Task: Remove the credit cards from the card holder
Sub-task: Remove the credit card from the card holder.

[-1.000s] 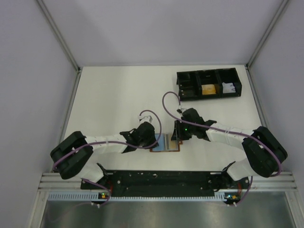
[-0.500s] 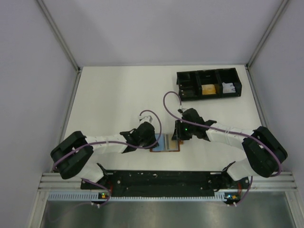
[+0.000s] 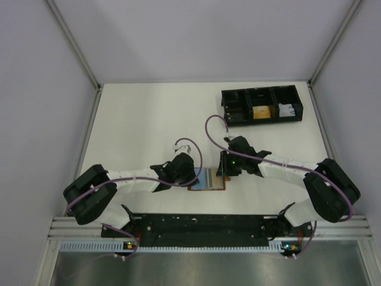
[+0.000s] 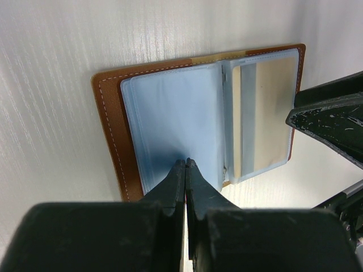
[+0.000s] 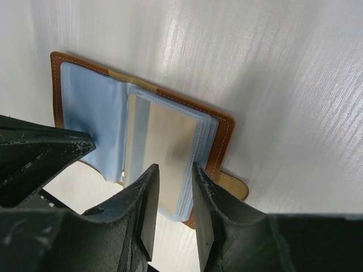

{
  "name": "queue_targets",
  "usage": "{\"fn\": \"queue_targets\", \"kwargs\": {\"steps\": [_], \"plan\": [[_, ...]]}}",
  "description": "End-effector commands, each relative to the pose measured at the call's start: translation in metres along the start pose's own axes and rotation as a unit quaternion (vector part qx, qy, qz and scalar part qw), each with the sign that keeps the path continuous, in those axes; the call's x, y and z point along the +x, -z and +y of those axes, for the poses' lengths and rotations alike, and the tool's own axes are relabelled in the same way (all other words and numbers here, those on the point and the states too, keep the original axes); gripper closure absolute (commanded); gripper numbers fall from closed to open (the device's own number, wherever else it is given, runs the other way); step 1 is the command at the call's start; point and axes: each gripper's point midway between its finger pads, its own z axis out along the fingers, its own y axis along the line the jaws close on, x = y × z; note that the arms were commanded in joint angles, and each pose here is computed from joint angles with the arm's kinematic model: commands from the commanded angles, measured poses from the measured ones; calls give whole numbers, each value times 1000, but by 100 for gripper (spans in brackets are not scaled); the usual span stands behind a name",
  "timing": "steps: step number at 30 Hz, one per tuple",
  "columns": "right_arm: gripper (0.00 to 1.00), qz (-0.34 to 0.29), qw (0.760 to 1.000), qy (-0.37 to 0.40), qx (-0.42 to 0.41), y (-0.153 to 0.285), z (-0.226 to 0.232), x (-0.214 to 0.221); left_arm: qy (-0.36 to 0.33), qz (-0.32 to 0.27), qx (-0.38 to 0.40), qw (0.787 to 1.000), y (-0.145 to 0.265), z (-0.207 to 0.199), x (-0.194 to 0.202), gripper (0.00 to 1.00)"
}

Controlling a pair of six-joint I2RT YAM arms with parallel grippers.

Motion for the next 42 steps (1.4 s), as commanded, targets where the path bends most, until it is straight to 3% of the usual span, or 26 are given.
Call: {"fn": "queue_targets", "kwargs": {"steps": [1, 21, 33, 42], "plan": [[70, -13, 1000, 0, -9, 2, 5, -10, 1, 1, -1, 1000, -3, 3, 3, 100], [72, -19, 996, 15, -83, 12, 40, -19, 0, 2, 1, 1000, -3, 1, 3, 100], [72, -27, 986, 24, -165, 24, 85, -31, 2, -2, 4, 1000, -1, 2, 2, 100], [71, -7, 978, 15, -208, 8, 111, -26, 15, -23, 5, 1000, 6, 5, -3, 100]]}}
